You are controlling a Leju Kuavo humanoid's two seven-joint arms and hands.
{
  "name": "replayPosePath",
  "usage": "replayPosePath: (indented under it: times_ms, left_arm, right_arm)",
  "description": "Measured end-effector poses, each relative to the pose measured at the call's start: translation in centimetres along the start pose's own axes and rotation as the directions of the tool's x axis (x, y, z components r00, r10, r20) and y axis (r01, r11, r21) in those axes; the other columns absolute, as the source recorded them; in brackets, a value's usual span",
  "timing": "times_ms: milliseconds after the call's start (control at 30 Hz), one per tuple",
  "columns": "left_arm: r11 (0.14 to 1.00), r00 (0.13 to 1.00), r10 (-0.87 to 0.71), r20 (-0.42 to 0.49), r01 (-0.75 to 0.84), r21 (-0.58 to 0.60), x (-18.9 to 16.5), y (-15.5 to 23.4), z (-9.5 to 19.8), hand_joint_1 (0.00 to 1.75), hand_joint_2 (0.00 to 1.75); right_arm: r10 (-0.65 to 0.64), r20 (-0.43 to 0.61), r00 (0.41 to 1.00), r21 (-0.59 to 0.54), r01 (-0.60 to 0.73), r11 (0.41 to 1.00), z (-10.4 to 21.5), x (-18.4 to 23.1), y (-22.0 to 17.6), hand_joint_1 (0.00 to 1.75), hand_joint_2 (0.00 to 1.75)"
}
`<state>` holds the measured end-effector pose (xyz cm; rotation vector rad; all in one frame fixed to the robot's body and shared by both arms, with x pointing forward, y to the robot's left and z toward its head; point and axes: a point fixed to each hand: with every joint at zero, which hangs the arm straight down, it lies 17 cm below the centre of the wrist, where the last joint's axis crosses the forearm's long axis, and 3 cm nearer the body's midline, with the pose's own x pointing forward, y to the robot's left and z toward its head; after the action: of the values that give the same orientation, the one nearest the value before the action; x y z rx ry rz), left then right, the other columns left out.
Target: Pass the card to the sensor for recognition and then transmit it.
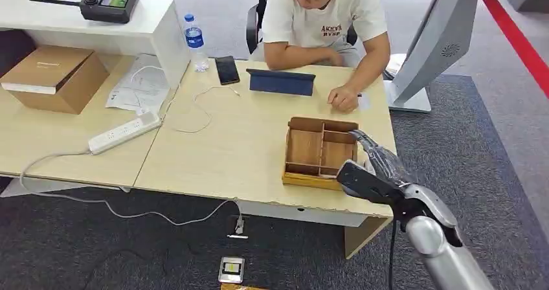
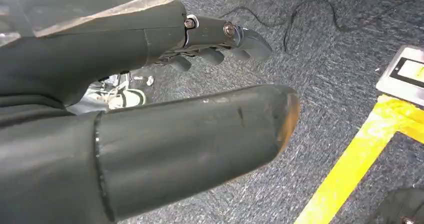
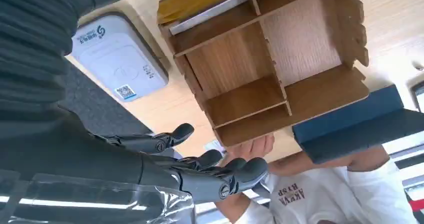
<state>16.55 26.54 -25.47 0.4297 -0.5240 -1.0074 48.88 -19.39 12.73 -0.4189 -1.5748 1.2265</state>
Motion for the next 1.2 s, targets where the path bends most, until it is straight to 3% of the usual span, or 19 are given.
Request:
replayPosePath:
  times_ms: [267,1033,1200]
  left_arm:
    - [1.0,1.0,0.014,-0.016,-0.014,0.002,0.0,-0.1,0.0,0.0,0.0]
    - [0.999,0.999,0.038,-0.019,-0.038,-0.001,0.6,-0.3,0.1,0.0,0.0]
    - [0.999,0.999,0.046,-0.029,-0.046,0.0,0.6,-0.3,0.1,0.0,0.0]
  right_arm:
    - [0.237,-0.03,0.971,-0.039,-0.238,0.971,0.1,-0.2,-0.2,0.0,1.75]
    - [0.406,-0.035,0.913,-0.011,-0.406,0.914,0.2,-1.0,2.0,0.0,1.75]
    - [0.462,-0.075,0.884,-0.069,-0.467,0.882,-0.4,-1.1,2.0,0.0,1.75]
